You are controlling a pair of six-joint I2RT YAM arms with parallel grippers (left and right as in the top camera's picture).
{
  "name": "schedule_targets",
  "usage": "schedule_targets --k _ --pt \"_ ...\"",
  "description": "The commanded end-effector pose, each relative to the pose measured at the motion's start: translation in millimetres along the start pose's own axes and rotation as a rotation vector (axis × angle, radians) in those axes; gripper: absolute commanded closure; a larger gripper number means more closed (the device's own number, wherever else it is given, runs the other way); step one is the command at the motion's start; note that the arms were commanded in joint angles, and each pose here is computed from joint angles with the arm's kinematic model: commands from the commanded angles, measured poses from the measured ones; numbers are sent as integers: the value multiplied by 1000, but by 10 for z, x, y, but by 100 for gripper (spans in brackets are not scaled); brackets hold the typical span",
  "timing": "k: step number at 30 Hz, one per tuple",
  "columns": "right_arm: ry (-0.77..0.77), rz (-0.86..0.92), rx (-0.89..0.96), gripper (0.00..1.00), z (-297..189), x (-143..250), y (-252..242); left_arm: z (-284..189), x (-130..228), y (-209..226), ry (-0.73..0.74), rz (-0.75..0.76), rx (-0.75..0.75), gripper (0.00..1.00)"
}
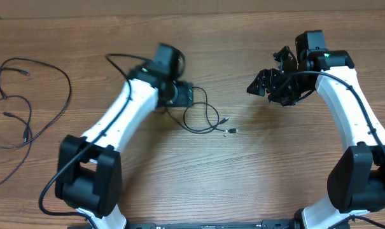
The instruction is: Untangle cables
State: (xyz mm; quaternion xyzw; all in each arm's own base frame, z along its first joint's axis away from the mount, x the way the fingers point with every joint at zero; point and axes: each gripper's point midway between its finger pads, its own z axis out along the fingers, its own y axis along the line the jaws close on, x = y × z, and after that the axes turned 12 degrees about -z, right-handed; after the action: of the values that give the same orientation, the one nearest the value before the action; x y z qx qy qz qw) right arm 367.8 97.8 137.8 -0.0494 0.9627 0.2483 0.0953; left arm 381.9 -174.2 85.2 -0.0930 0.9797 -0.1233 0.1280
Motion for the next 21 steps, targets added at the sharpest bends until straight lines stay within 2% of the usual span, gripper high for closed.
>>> schedule_targets --k 1,3,6,10,16,21 --pt "-28 -20 10 25 -101 -54 49 137 108 93 -37 -67 -84 18" --pt "-28 -19 10 25 -101 -54 49 228 240 168 -7 -176 -117 29" --pt "-27 -19 10 25 -101 -53 51 386 468 212 33 -282 -160 32" --pt "-27 -19 10 25 -101 -53 51 682 664 226 81 -281 -205 43" --pt "-21 -16 10 25 -101 -38 49 787 745 276 107 -296 -235 54" --pt "-18 -14 10 25 -101 -29 49 923 921 536 134 -340 -343 65"
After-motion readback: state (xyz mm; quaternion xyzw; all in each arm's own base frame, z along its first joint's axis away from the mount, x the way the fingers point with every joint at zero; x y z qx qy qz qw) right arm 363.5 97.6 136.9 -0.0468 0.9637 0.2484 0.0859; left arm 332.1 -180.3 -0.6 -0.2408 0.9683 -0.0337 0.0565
